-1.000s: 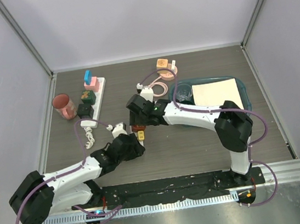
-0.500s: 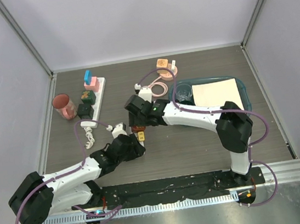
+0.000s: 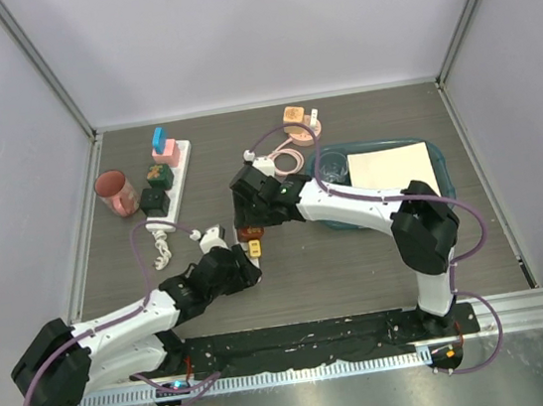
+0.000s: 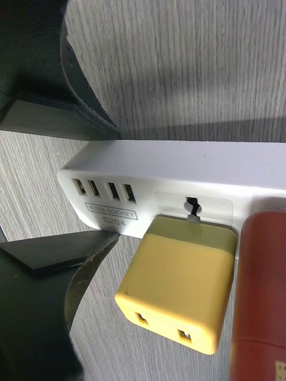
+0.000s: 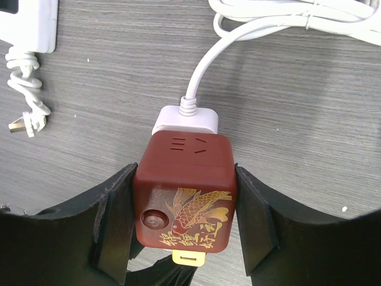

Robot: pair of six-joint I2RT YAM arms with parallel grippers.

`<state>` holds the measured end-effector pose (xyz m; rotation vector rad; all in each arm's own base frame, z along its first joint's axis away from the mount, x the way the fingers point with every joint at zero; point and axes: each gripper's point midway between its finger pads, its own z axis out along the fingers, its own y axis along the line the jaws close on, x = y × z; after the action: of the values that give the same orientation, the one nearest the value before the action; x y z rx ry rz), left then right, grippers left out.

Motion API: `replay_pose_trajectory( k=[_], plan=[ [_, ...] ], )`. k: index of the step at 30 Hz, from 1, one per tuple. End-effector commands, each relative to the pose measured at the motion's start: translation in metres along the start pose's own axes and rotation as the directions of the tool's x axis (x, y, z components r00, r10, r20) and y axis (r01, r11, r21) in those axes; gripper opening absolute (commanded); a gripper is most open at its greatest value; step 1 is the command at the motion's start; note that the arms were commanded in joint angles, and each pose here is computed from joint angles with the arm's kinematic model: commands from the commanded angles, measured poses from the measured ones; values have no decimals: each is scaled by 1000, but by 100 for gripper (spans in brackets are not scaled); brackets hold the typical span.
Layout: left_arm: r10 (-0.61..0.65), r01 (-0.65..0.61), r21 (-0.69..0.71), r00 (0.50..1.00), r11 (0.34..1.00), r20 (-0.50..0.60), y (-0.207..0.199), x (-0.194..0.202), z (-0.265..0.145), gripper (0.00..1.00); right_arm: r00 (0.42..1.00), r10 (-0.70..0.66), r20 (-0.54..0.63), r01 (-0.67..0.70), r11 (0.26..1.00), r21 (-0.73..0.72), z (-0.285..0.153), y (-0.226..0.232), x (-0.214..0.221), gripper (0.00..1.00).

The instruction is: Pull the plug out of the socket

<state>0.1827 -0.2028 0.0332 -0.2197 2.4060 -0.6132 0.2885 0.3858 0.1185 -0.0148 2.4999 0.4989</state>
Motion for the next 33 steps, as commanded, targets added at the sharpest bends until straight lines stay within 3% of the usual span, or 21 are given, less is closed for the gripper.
replay_pose_trajectory(
  k=[1, 12, 23, 29, 33],
  plan=[
    [-29, 20, -162, 998, 987, -54, 47, 23, -4, 0, 995, 36, 94, -19, 983, -181, -42, 41, -53, 1],
    [-32, 18, -179, 997, 984, -76, 50, 28, -4, 0, 990, 58, 131, -41, 991, -128, -49, 31, -37, 1],
    [-55, 42, -188, 996, 981, -66, 54, 28, -6, 0, 991, 42, 125, -12, 972, -235, -54, 50, -58, 1],
    [-60, 46, -189, 996, 981, -70, 54, 29, -8, 0, 997, 20, 79, 3, 960, -281, -48, 35, -38, 1],
    [-65, 50, -196, 995, 979, -72, 56, 31, -7, 0, 995, 44, 84, -17, 954, -298, -50, 27, -49, 1]
  ],
)
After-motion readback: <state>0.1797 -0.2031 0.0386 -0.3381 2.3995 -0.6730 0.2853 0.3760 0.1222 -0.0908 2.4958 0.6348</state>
